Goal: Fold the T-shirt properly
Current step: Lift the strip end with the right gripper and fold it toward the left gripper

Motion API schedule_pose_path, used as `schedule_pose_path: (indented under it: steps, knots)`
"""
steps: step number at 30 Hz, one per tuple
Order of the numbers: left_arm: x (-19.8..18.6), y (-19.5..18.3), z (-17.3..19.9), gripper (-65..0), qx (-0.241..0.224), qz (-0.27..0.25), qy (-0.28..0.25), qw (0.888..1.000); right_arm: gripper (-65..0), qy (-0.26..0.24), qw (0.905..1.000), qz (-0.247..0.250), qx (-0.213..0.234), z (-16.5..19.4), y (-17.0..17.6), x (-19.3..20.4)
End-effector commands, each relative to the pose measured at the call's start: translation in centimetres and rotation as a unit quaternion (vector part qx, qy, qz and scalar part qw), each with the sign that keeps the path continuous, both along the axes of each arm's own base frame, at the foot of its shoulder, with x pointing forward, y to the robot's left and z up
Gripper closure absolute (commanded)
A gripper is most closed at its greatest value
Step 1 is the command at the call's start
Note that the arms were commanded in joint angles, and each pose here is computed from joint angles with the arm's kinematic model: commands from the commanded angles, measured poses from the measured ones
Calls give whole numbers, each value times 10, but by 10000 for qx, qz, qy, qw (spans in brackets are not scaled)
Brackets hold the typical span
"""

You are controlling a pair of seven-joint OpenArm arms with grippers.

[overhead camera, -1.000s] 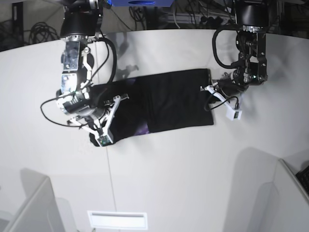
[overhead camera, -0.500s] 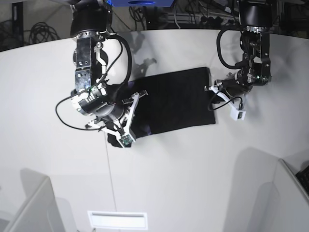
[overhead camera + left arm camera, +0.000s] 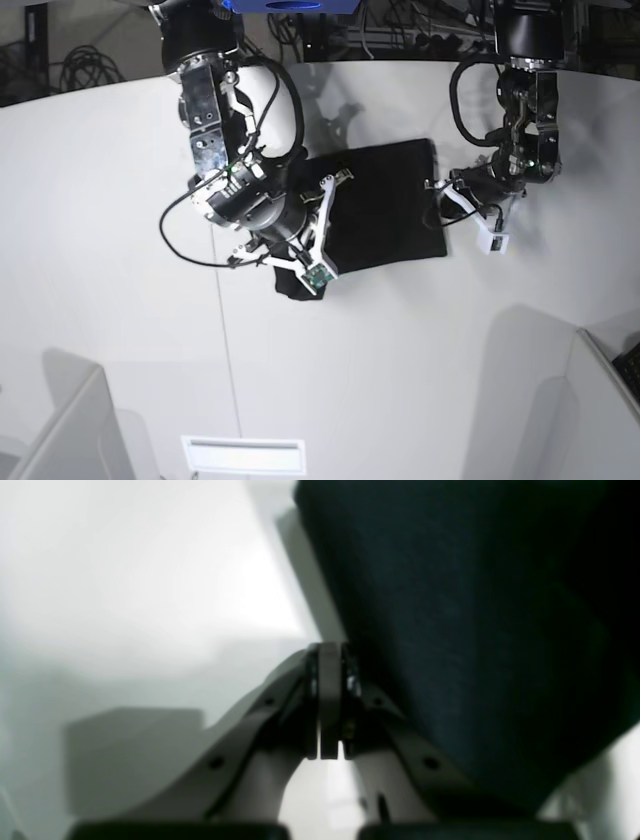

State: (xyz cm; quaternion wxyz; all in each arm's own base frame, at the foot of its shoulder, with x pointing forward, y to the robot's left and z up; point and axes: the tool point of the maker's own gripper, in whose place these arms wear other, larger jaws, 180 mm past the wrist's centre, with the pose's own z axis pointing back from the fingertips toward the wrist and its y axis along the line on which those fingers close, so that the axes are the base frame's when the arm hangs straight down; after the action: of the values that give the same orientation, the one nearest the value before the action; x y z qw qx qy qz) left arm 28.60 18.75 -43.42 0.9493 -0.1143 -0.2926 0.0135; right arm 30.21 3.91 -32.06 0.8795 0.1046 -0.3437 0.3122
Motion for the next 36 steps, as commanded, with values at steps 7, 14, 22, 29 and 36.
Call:
schedule_pose_path:
  steps: [7, 14, 22, 29, 36]
  knots:
    - [-7, 10, -6, 0, 302, -9, 225, 9993, 0, -437, 9974, 441, 361, 25, 39, -2]
    - [3, 10, 0, 0, 316, -10, 120, 9994, 0, -478, 9954, 741, 386, 27, 57, -12]
    - [14, -8, 3, 0, 329, -323, 50, 9989, 0, -313, 9927, 1123, 298, 15, 77, -28]
    - [16, -8, 5, 0, 322, -312, 25, 9990, 0, -241, 9916, 1231, 327, 5, 86, -30]
    - [16, -6, 5, 0, 331, -283, 24, 9990, 0, 251, 9881, 926, 1200, 5, 107, -23]
